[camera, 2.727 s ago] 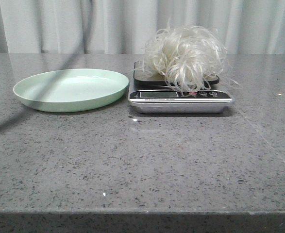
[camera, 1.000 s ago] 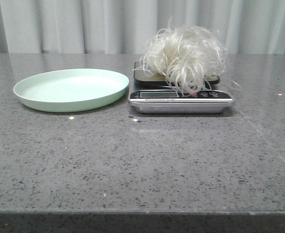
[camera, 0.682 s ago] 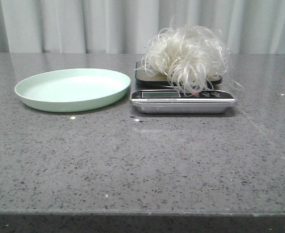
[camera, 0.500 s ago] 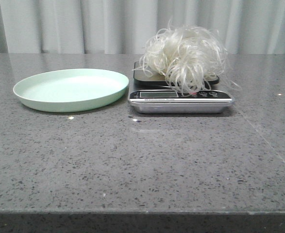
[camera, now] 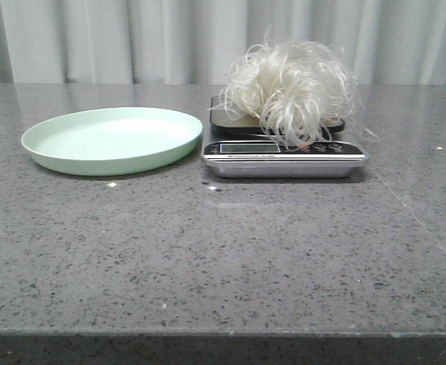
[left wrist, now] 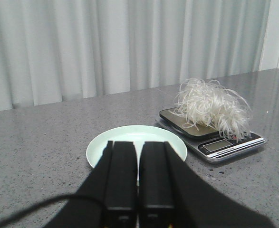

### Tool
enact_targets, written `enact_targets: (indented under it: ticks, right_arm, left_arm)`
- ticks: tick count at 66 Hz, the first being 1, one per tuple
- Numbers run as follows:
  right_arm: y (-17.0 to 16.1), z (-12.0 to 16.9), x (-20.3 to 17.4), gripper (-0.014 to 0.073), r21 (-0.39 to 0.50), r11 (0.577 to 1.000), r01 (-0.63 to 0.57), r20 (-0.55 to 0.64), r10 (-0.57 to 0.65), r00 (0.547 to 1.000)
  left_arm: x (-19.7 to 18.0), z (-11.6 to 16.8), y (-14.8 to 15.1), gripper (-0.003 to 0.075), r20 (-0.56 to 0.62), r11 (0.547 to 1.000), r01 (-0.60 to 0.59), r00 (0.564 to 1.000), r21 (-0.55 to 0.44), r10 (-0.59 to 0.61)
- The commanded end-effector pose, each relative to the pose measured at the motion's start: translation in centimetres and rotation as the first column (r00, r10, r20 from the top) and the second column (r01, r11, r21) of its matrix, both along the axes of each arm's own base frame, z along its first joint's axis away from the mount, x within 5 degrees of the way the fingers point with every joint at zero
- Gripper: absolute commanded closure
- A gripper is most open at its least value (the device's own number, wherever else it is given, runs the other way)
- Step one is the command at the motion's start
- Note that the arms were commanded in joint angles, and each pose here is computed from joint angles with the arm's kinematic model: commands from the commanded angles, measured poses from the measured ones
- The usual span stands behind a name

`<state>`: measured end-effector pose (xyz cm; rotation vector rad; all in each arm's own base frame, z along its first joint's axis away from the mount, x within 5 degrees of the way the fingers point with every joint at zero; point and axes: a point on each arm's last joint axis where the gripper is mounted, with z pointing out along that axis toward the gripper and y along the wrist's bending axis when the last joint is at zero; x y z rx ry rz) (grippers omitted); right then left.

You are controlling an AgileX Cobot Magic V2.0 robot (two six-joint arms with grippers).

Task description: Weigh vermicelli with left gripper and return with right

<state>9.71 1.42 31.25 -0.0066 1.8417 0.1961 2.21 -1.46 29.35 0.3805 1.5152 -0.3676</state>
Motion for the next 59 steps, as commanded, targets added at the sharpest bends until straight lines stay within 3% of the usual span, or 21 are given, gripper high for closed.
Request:
enact_targets:
  ticks: [1, 8, 31, 44, 59]
  right_arm:
    - [0.7, 3.7, 1.6, 0.007, -0.023, 0.999, -0.047, 0.061, 0.048, 0.997]
    - [1.9, 6.1, 3.7, -0.0019, -0.031, 0.995, -0.095, 0.013, 0.095, 0.995]
    - [8.3, 11.5, 11.5, -0.0015, -0.059, 0.961, -0.272, -0.168, 0.259, 0.951]
    - [11.7, 10.9, 16.7, -0.0015, -0.086, 0.95, -0.3, -0.377, 0.247, 0.893]
    - [14.1, 8.8, 21.5, -0.0015, -0.111, 0.944, -0.311, -0.585, 0.191, 0.788]
  left_arm:
    - [-0.1, 1.5, 0.1, 0.0594, 0.075, 0.998, -0.001, 0.997, -0.06, 0.005]
    - [-0.1, 1.5, 0.1, 0.0594, 0.074, 0.998, 0.0, 0.997, -0.062, 0.005]
    - [-0.1, 1.5, 0.1, 0.0594, 0.074, 0.998, 0.0, 0.997, -0.062, 0.005]
    - [-0.1, 1.5, 0.1, 0.0594, 0.074, 0.998, 0.0, 0.997, -0.062, 0.005]
    - [-0.1, 1.5, 0.1, 0.0594, 0.074, 0.998, 0.0, 0.997, -0.062, 0.005]
